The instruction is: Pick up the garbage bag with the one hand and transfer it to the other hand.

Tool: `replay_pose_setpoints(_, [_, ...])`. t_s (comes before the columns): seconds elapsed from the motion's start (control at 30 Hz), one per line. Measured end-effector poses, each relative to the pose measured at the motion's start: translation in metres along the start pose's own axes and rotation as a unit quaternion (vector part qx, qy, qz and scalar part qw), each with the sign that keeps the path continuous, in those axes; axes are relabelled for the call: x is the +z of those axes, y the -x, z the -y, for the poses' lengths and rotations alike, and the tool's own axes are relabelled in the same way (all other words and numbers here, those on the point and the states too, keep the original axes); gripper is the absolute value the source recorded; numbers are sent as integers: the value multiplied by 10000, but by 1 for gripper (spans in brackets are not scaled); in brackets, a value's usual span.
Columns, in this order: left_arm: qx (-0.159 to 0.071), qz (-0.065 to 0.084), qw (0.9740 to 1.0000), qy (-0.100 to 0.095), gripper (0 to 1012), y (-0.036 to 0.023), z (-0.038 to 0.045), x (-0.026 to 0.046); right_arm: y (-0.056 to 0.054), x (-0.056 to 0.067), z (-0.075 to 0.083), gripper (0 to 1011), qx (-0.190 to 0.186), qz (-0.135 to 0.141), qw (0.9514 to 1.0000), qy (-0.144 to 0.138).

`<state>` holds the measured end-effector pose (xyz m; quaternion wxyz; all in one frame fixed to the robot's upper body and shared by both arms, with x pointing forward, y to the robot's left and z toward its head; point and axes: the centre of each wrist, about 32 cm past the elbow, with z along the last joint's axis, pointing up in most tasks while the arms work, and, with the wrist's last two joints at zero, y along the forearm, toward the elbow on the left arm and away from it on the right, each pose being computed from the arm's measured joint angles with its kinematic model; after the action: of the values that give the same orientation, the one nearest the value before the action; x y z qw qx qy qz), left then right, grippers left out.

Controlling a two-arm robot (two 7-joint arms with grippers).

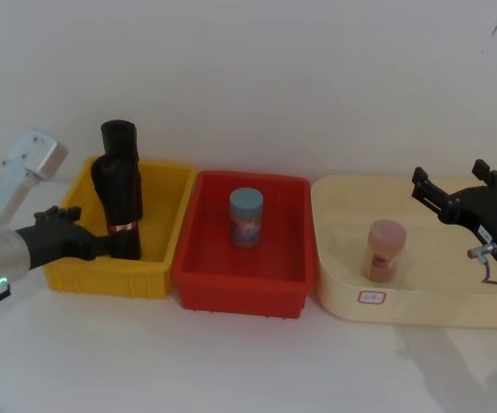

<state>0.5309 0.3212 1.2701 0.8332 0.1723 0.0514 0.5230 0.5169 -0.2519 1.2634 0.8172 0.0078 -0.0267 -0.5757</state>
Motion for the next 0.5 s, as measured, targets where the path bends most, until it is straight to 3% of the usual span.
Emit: replay_pose_setpoints(0.5, [-66,15,9998,-170,1000,-41,347,98,2,1,2,1001,3,-1,10000,-3])
